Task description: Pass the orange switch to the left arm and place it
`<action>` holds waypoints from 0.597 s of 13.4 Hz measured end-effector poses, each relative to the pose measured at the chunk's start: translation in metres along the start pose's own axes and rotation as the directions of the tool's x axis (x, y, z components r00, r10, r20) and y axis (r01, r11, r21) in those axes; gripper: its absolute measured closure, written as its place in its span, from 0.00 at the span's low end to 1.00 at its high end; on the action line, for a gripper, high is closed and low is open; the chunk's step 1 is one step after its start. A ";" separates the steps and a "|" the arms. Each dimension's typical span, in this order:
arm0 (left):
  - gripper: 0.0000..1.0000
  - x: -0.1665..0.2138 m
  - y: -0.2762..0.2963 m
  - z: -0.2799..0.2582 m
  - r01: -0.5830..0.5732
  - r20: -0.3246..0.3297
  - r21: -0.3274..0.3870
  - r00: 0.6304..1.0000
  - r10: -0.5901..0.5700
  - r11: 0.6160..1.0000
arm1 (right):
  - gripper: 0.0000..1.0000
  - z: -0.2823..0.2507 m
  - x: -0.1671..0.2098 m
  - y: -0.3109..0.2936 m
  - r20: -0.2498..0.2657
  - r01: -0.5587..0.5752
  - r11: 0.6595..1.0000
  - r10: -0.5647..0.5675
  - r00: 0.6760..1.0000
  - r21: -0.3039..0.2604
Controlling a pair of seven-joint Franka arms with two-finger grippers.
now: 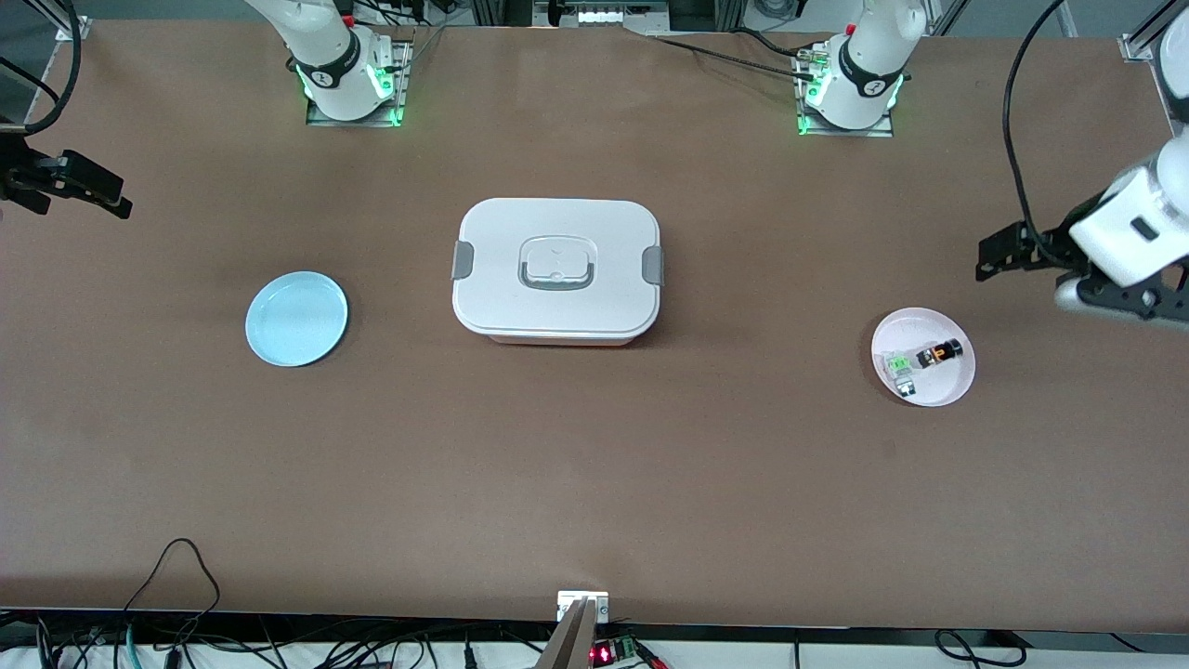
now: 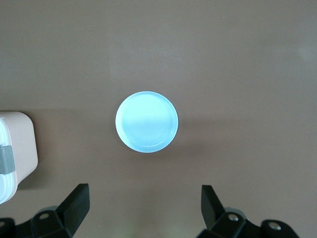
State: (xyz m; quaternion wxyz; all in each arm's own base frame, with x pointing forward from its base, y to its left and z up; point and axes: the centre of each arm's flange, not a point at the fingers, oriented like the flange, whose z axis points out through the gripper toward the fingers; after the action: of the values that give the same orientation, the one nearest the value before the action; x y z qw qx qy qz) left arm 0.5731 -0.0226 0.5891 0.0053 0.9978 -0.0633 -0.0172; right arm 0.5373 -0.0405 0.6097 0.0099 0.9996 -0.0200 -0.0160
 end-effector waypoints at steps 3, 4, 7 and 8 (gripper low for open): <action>0.00 -0.043 0.005 -0.014 0.009 -0.045 0.001 0.999 -0.009 1.000 | 0.00 0.000 -0.001 0.000 0.004 0.000 1.000 0.000 1.000 0.000; 0.00 -0.050 0.005 -0.013 0.012 -0.044 0.000 0.999 -0.012 1.000 | 0.00 0.000 -0.001 0.000 0.005 0.000 1.000 0.000 1.000 0.000; 0.00 -0.052 0.005 -0.003 0.028 -0.024 -0.002 0.999 -0.028 1.000 | 0.00 0.000 -0.001 0.000 0.007 0.000 1.000 0.000 1.000 0.000; 0.00 -0.051 0.005 -0.003 0.041 -0.023 -0.002 0.999 -0.041 0.999 | 0.00 0.000 -0.001 0.000 0.008 0.000 1.000 0.000 1.000 0.000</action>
State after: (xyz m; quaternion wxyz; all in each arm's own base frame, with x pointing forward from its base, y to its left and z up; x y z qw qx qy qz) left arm 0.5217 -0.0207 0.5937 0.0066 0.9990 -0.0428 -0.0058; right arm 0.5363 -0.0402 0.6093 0.0098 0.9996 -0.0198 -0.0198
